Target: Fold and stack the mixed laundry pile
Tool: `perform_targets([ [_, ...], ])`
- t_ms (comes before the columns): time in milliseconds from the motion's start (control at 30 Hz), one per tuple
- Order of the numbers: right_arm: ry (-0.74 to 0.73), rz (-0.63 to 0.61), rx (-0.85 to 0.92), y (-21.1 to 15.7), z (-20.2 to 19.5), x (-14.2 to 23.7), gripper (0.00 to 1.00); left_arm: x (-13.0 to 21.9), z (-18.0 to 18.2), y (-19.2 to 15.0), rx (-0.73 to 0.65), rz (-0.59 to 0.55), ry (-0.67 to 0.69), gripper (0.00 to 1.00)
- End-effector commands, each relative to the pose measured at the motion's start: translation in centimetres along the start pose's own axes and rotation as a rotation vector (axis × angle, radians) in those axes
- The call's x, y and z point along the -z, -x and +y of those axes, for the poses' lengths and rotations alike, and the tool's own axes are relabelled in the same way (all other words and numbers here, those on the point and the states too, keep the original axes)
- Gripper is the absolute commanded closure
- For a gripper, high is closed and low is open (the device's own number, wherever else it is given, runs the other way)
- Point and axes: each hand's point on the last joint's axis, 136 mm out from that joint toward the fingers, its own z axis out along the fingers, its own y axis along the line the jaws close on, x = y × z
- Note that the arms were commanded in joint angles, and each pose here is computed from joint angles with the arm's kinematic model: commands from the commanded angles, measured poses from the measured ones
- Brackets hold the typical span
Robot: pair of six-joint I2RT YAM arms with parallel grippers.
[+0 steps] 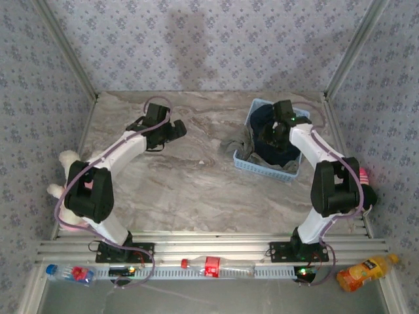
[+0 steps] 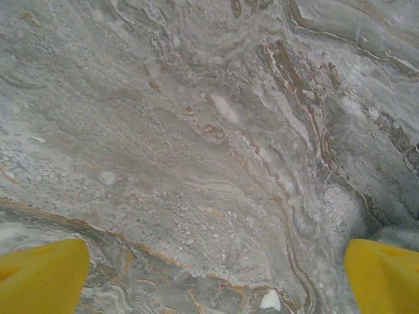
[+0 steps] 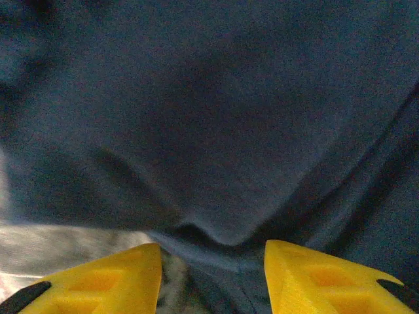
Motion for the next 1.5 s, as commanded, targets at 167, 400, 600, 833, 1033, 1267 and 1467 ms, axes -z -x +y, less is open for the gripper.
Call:
perform_targets([
  [167,-0.14,0.139,-0.197,-3.2,-8.2,-3.1,0.4,-0.4,-0.9,-0.1,0.008,0.027,-0.011,0.0],
  [400,-0.258,0.043,-0.195,2.8,-15.1,-1.2,0.38,-0.6,-1.2,0.1,0.0,0.037,-0.013,0.0],
  [600,-0.283,0.002,-0.133,6.5,-15.9,1.7,0.36,-0.8,-1.8,-0.2,-0.009,0.05,-0.024,0.0],
  [833,-0.158,-0.181,-0.088,9.0,-11.3,6.6,0.0,-1.2,-2.6,-0.8,-0.011,0.074,-0.039,0.0],
  [1033,-0.026,-0.28,-0.053,11.0,-7.2,6.1,0.0,-1.3,-3.2,-0.7,-0.018,0.084,-0.059,0.0],
  [1267,-0.055,-0.201,-0.077,12.9,-7.2,1.1,0.31,-0.4,-3.2,-0.6,-0.034,0.082,-0.061,0.0],
  [1467,-0.028,-0.308,-0.065,15.1,-5.4,5.9,1.0,0.9,-2.6,0.1,-0.012,0.058,-0.064,0.0],
])
